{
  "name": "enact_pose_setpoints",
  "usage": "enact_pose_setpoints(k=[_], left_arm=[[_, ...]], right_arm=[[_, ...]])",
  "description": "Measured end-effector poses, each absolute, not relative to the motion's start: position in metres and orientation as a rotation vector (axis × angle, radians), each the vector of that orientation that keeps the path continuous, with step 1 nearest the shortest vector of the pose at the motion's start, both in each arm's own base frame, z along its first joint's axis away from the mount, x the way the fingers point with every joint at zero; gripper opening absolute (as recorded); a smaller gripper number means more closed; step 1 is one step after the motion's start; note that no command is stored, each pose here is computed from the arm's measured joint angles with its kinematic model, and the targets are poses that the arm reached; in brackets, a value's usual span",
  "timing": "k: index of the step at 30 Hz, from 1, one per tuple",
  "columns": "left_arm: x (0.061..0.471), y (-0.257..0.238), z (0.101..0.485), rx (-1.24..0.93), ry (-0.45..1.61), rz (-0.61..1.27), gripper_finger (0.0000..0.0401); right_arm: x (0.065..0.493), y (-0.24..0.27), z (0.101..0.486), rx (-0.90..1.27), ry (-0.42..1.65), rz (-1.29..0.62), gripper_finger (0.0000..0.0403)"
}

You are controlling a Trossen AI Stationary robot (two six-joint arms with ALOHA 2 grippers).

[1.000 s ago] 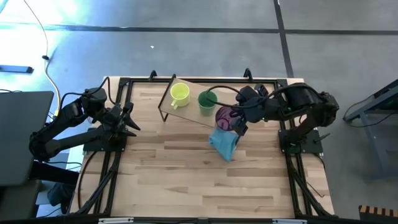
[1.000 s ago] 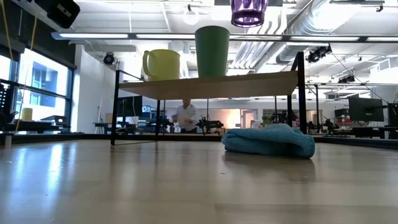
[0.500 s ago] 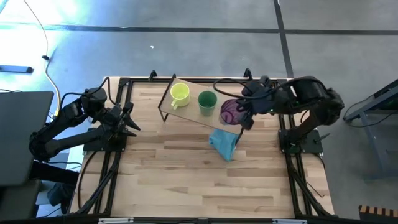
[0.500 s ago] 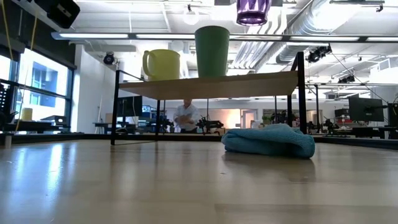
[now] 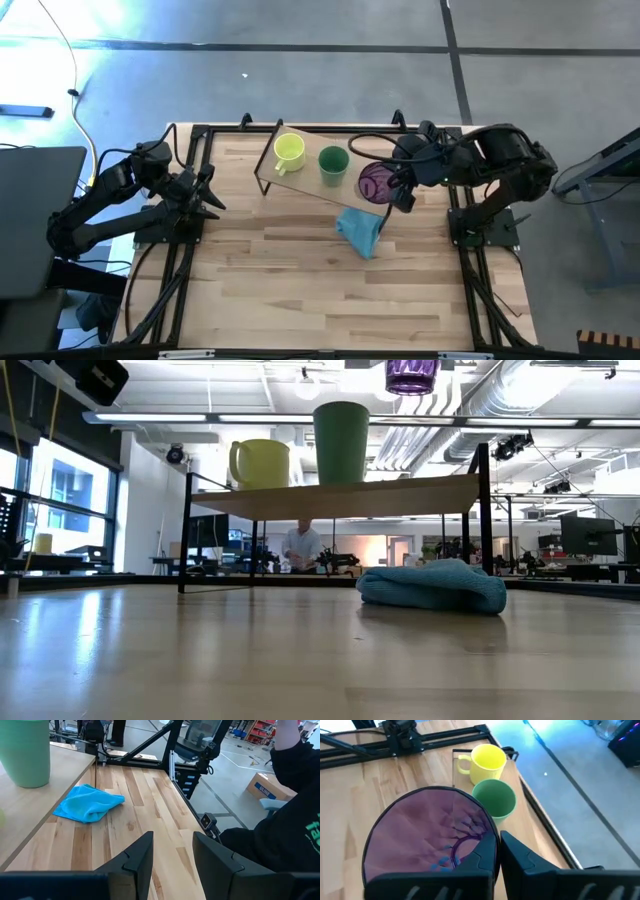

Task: Stack small to large cups/mugs on shelf
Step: Put the violet cup on the shelf

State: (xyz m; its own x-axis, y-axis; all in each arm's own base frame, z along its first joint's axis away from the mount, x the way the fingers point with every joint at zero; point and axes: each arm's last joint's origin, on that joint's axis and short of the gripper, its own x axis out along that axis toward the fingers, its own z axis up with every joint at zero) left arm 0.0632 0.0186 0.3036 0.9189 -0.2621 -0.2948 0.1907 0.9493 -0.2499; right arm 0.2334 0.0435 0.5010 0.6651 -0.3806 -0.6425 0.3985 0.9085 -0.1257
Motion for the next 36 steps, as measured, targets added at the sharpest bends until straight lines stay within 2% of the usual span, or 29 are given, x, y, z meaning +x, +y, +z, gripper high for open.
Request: enact_pose_setpoints(k=[20, 36], left_arm=[[0.0632, 0.0187, 0.3036, -0.228, 0.333, -0.233, 0.0127], [0.0632, 0.0186, 0.3035, -0.23, 0.334, -0.233, 0.0127]], right_arm=[[0.2323, 0.0422, 0.5013, 0.033, 0.704, -0.489, 0.0], [0.2354, 0.0402, 0.4981, -0.096, 0.677, -0.619, 0.0]])
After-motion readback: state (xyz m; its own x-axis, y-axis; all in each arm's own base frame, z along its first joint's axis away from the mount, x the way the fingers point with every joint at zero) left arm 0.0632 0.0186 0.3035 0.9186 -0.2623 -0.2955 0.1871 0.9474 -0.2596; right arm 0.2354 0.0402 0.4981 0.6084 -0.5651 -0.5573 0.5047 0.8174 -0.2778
